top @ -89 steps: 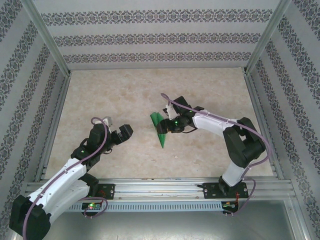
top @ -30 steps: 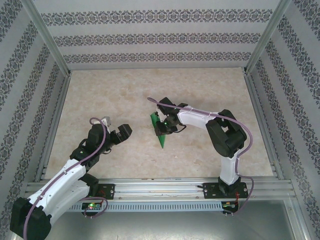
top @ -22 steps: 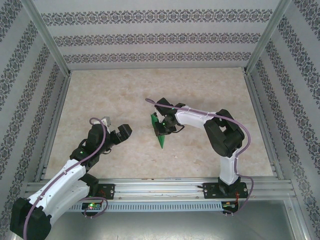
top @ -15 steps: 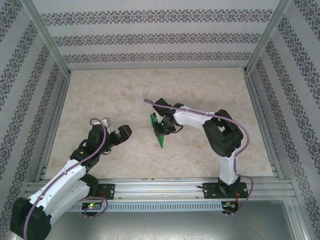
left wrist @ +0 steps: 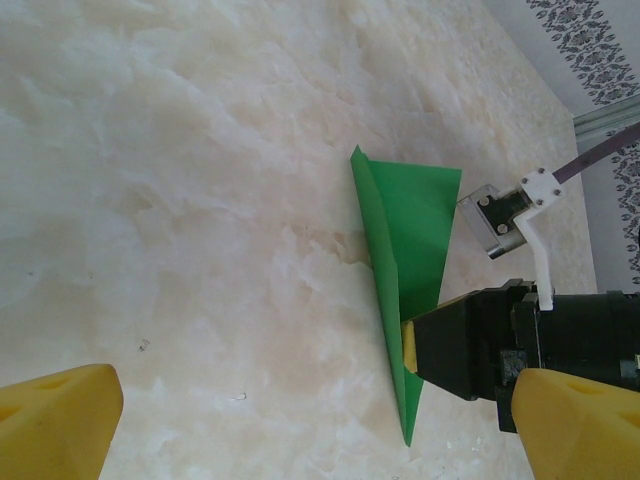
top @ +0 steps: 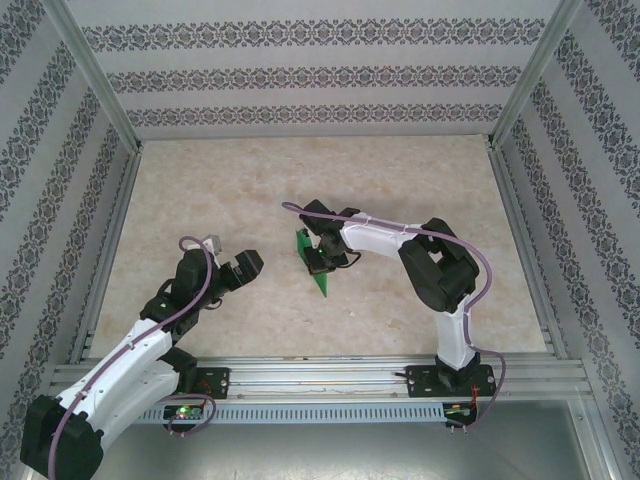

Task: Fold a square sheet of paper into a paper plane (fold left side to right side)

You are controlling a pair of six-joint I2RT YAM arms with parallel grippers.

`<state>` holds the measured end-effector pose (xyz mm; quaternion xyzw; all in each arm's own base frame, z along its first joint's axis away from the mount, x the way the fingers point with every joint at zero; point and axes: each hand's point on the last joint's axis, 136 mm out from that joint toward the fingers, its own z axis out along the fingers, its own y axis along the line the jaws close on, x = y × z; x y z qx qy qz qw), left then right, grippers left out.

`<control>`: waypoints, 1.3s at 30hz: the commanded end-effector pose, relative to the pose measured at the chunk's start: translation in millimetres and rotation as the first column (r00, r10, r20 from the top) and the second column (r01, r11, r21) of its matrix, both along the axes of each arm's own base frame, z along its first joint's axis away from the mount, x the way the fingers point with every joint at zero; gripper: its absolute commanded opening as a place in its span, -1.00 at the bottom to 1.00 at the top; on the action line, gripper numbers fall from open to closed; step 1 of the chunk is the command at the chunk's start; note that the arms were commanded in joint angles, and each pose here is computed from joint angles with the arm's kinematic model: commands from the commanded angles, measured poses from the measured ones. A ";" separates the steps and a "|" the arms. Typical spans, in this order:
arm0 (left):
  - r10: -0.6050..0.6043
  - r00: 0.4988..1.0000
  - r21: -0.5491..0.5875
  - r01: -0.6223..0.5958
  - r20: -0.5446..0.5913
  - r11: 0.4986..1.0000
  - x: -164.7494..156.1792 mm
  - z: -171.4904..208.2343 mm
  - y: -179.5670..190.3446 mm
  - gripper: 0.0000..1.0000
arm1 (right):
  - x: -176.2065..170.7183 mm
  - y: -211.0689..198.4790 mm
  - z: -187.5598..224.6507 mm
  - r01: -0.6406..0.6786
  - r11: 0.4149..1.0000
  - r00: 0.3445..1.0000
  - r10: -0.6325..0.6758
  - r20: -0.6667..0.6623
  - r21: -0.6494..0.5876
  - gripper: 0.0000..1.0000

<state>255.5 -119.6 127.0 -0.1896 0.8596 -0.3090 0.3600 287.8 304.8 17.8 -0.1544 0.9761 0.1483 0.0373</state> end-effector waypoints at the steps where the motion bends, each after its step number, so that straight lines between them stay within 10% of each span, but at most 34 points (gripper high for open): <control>1: 0.010 1.000 -0.004 -0.010 -0.007 1.000 -1.4 -1.2 4.5 1.00 | 9.5 -4.9 26.3 0.019 1.000 0.998 -0.018 0.057 -0.017 -0.87; 21: -0.009 1.000 -0.002 0.009 0.000 1.000 -3.3 2.4 4.5 1.00 | 143.9 -87.3 70.6 0.316 0.919 0.936 -0.262 0.235 -0.235 -0.98; 39: -0.003 0.999 0.002 0.003 -0.046 1.000 -6.9 -6.6 6.3 1.00 | 168.7 -82.7 20.2 0.343 0.893 0.939 -0.312 0.147 -0.291 -0.98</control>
